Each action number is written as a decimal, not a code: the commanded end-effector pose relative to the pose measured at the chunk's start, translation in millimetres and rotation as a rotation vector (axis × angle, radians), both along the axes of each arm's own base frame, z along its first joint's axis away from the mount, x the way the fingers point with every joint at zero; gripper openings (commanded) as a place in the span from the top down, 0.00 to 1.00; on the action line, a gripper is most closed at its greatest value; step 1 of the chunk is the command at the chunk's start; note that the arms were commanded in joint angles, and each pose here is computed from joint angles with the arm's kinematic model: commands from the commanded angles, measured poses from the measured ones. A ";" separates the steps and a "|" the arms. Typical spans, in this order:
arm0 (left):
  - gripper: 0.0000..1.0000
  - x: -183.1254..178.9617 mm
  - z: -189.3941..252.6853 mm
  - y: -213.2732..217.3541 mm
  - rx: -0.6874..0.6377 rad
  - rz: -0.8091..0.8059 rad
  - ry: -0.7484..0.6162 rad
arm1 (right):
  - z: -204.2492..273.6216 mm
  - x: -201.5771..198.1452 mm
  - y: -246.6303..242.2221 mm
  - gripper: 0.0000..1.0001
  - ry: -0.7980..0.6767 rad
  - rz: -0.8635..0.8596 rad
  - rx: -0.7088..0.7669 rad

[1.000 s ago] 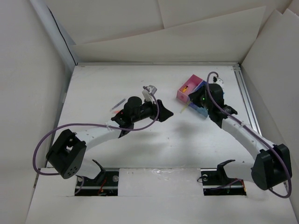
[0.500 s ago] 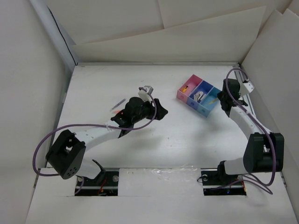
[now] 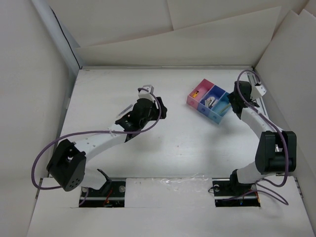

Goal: Sort the stationery into containers
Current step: Place the pen in the storage box, then pick up the pen from the center of the board.

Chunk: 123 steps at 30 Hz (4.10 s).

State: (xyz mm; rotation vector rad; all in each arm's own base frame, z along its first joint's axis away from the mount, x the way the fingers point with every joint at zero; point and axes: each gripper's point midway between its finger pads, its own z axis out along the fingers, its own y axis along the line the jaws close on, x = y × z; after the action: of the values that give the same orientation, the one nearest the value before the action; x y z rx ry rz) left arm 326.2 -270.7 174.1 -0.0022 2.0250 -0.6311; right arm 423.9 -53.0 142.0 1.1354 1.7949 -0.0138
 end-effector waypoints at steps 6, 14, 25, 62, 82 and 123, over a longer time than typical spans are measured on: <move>0.43 31.2 4.8 47.9 0.096 0.270 0.029 | 62.1 8.7 17.9 0.33 -0.172 0.086 0.040; 0.59 47.7 -18.5 102.9 0.209 0.460 0.158 | 117.6 -38.3 120.9 0.88 -0.325 0.453 0.136; 0.60 67.1 -69.7 167.7 0.365 0.599 0.368 | 122.6 -74.9 168.3 0.95 -0.361 0.634 0.142; 0.59 104.2 -134.6 199.2 0.776 0.310 0.533 | 122.7 -81.1 181.0 0.58 -0.363 0.697 0.130; 0.77 103.7 -150.8 207.4 0.846 0.308 0.560 | 131.8 -87.4 178.7 0.58 -0.394 0.697 0.130; 1.00 107.9 34.6 58.1 0.223 0.032 0.159 | 126.6 -91.1 220.3 0.35 -0.355 0.932 0.190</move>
State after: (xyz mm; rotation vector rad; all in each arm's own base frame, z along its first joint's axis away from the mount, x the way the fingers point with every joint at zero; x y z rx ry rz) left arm 450.0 -153.2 152.2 0.0061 2.3719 -0.0300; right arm 331.7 152.9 232.2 0.4008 1.9441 0.7782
